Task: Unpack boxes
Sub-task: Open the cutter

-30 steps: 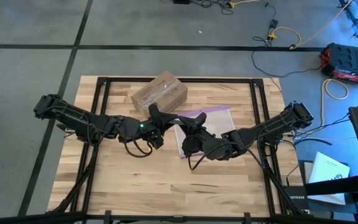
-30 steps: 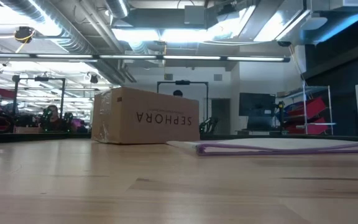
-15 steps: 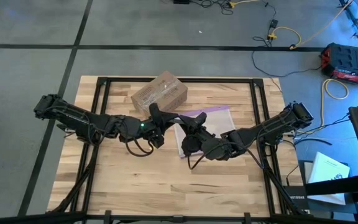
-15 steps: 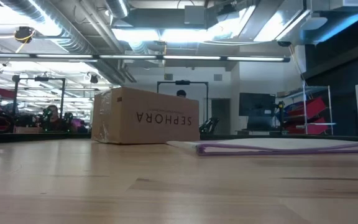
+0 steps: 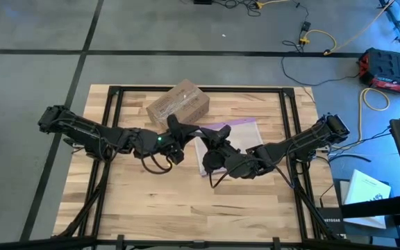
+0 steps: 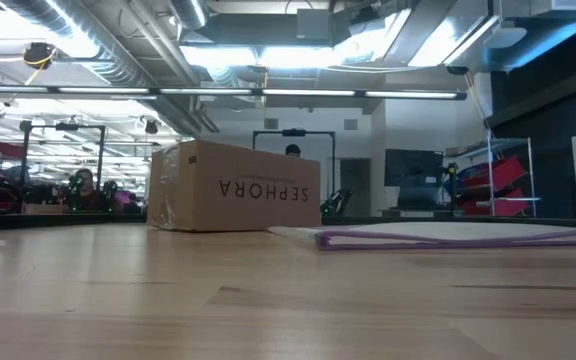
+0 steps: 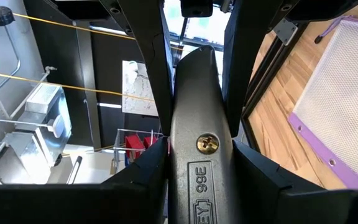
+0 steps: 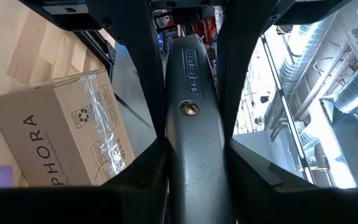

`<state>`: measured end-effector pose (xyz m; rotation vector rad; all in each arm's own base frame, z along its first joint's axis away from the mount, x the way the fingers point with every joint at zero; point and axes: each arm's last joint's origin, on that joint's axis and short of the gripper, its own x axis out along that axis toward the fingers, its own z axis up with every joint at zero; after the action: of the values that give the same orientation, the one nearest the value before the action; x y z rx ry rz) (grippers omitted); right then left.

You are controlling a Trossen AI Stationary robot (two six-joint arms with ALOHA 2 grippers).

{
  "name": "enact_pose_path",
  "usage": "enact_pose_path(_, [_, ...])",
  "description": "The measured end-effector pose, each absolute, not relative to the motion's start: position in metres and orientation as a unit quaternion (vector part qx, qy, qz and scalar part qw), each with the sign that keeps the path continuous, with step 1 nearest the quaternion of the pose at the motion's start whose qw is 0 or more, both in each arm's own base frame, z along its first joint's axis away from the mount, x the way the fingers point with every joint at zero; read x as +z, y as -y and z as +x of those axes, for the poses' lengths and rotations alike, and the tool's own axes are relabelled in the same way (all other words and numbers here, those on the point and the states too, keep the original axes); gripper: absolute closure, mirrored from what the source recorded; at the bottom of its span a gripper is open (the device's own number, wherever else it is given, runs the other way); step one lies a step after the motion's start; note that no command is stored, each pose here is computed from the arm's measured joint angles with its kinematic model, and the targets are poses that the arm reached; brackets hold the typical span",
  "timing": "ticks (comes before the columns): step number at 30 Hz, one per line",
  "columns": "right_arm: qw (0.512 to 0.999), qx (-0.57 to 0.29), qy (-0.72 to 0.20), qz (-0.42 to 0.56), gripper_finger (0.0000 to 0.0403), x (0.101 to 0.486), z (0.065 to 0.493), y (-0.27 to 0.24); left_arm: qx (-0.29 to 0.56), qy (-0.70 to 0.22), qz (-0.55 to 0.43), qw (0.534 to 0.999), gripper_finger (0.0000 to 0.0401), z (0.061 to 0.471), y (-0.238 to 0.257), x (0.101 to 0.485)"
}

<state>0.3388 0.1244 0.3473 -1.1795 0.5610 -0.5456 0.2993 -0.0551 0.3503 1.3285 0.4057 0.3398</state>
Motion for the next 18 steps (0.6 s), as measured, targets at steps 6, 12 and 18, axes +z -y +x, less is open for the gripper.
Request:
enact_pose_path(6, [0.758, -0.254, -0.259, -0.542, 0.0293, 0.3474, 0.3387, -0.1243, 0.155, -0.187, 0.611, 0.754, 0.0276, 0.2995, 0.0544, 0.3503])
enact_pose_path(12, [0.756, -0.256, -0.261, -0.543, 0.0293, 0.3475, 0.3386, -0.1241, 0.155, -0.187, 0.612, 0.753, 0.0276, 0.2995, 0.0542, 0.3502])
enact_pose_path(18, [0.753, -0.261, -0.263, -0.543, 0.0293, 0.3476, 0.3383, -0.124, 0.154, -0.186, 0.612, 0.753, 0.0276, 0.2997, 0.0539, 0.3502])
